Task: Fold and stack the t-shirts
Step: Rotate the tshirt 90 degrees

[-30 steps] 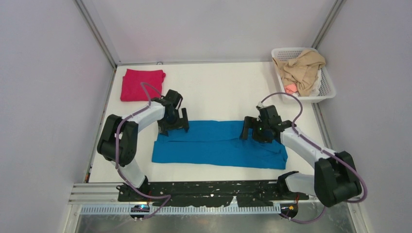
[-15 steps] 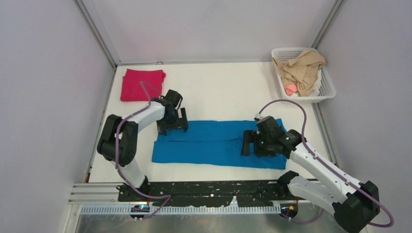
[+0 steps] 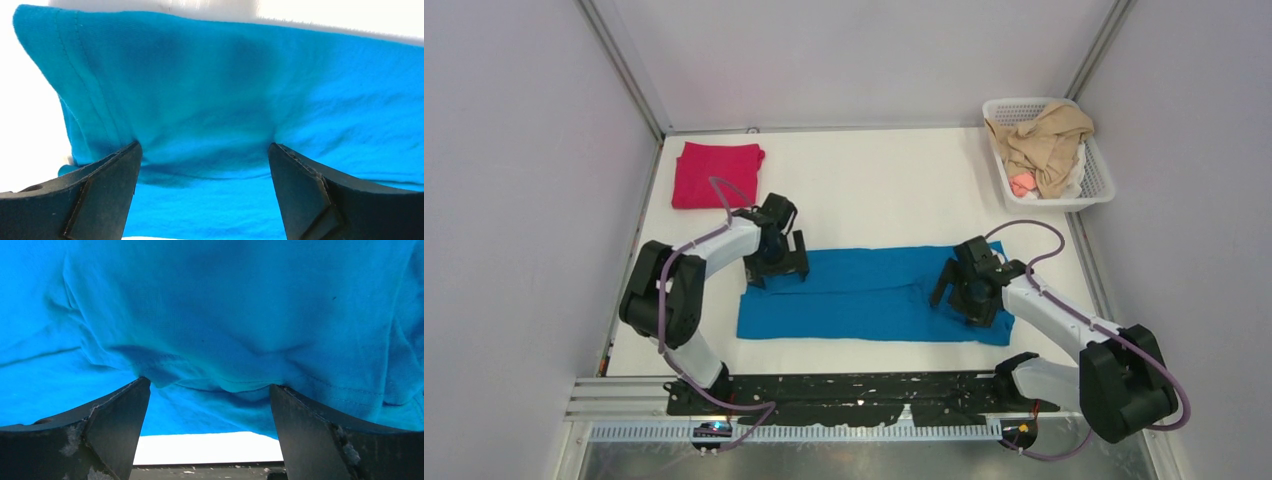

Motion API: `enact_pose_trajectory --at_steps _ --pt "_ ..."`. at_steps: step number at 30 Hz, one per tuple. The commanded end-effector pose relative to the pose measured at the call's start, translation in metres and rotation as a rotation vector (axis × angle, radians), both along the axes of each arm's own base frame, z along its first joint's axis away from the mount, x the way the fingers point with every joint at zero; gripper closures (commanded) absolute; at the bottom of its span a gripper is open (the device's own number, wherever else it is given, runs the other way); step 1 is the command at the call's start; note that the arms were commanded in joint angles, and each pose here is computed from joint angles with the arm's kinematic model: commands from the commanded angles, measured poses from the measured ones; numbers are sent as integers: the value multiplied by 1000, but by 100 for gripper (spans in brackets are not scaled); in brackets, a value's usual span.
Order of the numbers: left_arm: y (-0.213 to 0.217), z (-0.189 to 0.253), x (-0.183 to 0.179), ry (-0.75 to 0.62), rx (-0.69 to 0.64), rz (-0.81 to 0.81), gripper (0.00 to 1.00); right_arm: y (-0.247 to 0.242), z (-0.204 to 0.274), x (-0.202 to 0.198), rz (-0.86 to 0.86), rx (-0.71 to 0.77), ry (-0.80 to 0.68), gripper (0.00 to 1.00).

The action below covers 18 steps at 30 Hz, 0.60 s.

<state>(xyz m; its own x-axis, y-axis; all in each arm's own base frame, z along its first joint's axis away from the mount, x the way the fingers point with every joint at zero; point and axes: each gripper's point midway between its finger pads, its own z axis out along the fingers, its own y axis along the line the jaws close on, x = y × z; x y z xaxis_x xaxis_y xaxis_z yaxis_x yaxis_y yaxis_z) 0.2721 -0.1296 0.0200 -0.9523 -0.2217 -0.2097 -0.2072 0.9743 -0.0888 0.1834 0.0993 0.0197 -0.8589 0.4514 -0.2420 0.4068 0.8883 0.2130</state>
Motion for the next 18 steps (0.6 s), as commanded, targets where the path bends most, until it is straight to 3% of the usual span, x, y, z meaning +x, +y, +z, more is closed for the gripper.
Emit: enact_pose_trajectory --at_steps 1,5,8,18 --pt "-4 2 -15 -20 -65 31 0 -6 -10 53 -84 -5 -118 5" --pt "-9 -5 -36 5 -123 54 0 -5 -1 97 -77 6 -204 5" --pt "-18 -15 -51 23 -144 64 0 9 7 128 38 27 -250 5" --pt "-84 -22 -84 18 -226 26 0 44 36 272 214 9 -390 5"
